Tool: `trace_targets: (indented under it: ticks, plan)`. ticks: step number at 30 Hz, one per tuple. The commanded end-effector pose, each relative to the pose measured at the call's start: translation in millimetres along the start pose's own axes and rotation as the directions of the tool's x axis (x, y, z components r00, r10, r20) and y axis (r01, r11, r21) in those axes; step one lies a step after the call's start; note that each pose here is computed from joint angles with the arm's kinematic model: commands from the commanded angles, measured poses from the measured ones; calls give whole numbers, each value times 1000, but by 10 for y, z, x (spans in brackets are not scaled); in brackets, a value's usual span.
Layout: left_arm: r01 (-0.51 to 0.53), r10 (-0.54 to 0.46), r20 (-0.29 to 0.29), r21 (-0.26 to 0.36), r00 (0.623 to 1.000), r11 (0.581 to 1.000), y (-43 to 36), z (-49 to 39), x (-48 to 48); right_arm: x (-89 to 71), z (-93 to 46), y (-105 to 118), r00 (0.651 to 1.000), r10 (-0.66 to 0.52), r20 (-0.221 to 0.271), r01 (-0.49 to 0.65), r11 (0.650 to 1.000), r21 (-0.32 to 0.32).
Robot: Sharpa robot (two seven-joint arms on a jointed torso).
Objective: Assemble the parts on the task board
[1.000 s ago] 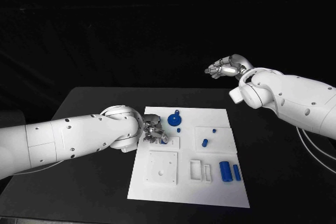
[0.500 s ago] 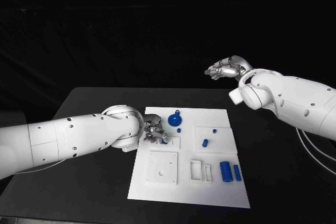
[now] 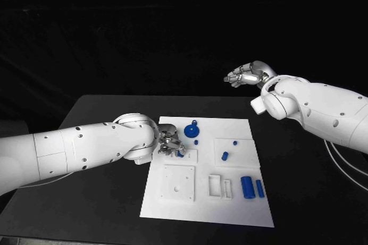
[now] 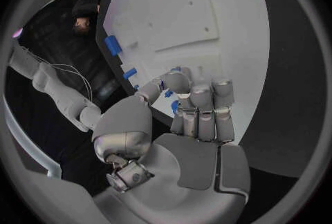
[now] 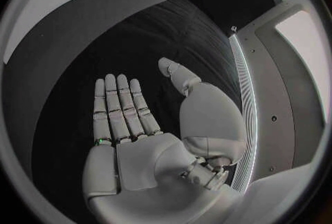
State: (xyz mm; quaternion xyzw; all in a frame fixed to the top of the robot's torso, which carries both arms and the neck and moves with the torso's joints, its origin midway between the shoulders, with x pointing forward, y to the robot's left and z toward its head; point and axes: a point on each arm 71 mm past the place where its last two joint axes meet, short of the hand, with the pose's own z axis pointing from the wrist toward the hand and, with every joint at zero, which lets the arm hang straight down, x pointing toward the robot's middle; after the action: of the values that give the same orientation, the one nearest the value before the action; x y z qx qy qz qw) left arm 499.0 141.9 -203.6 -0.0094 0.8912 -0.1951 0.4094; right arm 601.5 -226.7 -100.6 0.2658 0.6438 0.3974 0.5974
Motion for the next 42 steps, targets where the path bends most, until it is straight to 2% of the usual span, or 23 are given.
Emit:
trace_targets:
  ticks: [1,17,28,42]
  plan:
    - [-11,11,-52,-2,999,1000,-25,29,85,22,2,3,1000,2,-15,-2,1000,-2]
    - [-15,14,-74,0,997,1000,-32,30,101,34,-2,-17,1000,1,-22,-1,1000,4]
    - [-21,21,-60,-7,998,1000,0,25,84,40,-7,-35,1000,2,-28,-2,1000,8]
    - [-33,31,-84,-15,996,999,26,20,95,56,-11,-57,999,3,-33,-2,1000,12]
